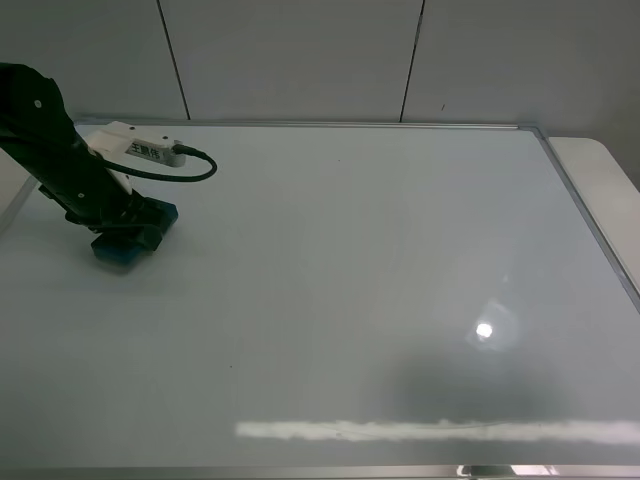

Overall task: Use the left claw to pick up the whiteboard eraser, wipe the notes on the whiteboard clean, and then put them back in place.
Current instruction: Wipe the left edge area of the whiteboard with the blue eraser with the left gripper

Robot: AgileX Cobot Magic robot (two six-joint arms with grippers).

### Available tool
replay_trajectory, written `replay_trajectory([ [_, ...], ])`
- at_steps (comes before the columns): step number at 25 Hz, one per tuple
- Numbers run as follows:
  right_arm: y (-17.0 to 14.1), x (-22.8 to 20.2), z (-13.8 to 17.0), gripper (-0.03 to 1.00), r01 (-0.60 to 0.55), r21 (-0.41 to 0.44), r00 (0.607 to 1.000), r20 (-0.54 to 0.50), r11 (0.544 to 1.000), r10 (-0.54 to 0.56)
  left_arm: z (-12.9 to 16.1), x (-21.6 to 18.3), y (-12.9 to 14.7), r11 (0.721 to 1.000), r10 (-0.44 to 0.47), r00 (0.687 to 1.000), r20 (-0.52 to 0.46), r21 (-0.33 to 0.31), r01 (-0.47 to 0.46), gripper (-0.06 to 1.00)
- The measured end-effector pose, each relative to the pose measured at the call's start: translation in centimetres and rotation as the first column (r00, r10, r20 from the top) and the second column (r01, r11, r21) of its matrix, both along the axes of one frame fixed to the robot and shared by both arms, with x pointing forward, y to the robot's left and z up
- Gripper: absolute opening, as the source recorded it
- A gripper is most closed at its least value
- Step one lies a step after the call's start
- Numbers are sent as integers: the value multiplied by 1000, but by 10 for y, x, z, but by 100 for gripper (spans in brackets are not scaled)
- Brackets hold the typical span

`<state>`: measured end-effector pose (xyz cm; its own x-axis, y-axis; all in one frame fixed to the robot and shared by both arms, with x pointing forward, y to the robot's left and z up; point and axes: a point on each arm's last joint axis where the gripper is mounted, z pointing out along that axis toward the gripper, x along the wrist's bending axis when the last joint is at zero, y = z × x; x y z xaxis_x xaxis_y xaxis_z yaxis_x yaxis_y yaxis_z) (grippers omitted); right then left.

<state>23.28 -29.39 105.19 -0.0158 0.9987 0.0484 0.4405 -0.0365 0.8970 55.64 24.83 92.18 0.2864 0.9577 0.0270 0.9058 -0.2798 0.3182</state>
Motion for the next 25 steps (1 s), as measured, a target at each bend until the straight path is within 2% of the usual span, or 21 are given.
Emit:
replay_trajectory([
  [6, 0, 0, 0, 99, 0, 0, 1000, 0, 1000, 0, 19, -13, 29, 993, 117, 993, 21, 17, -117, 55],
  [11, 0, 0, 0, 99, 0, 0, 1000, 0, 1000, 0, 6, -29, 40, 980, 198, 980, 30, 1, -198, 55],
  [17, 0, 0, 0, 99, 0, 0, 1000, 0, 1000, 0, -3, -35, 40, 974, 226, 972, 68, -30, -224, 55],
  [25, 0, 0, 0, 99, 0, 0, 1000, 0, 1000, 0, -13, -42, 40, 973, 229, 970, 85, -41, -226, 55],
])
